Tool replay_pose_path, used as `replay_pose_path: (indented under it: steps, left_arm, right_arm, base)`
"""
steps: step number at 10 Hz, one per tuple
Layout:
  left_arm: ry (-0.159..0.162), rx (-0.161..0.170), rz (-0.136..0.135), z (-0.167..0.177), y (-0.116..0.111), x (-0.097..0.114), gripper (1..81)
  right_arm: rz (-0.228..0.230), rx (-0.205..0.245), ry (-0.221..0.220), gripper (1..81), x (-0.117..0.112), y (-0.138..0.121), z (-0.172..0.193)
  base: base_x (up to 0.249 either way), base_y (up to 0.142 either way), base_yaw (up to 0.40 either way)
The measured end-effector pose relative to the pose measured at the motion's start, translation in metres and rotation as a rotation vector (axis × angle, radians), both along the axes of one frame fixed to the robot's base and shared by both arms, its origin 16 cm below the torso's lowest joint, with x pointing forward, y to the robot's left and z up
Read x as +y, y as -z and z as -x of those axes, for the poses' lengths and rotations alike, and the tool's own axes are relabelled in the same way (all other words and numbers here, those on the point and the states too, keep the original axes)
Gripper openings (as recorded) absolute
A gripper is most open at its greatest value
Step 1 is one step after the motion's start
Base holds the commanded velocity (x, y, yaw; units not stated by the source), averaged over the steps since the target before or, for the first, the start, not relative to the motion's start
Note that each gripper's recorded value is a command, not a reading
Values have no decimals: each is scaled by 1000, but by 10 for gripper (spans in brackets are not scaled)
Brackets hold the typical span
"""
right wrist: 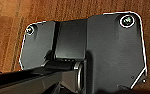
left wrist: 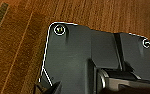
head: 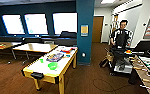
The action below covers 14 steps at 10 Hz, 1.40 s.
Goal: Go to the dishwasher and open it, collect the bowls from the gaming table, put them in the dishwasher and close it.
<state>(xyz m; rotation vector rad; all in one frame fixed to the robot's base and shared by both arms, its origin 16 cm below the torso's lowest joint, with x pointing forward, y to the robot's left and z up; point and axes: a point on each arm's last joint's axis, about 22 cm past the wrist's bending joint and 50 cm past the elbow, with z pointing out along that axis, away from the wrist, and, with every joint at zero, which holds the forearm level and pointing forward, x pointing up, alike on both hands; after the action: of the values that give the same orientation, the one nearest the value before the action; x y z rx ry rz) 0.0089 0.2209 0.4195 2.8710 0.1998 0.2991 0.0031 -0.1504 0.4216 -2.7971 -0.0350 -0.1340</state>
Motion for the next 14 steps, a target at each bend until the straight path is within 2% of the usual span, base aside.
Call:
replay_pose_path:
  steps: [10, 13, 14]
  left_arm:
    - [0, 0, -1, 0, 0, 1, 811]
    - [0, 1, 2, 1, 0, -2, 811]
    - [0, 4, -4, 3, 0, 3, 811]
  right_arm:
    - [1, -2, 1, 811, -1, 0, 0]
    - [13, 0, 1, 811, -11, 1, 2]
    - [7, 3, 1, 811, -5, 1, 5]
  base:
    - [0, 139, 0]
    - [71, 110, 0]
    - [86, 103, 0]
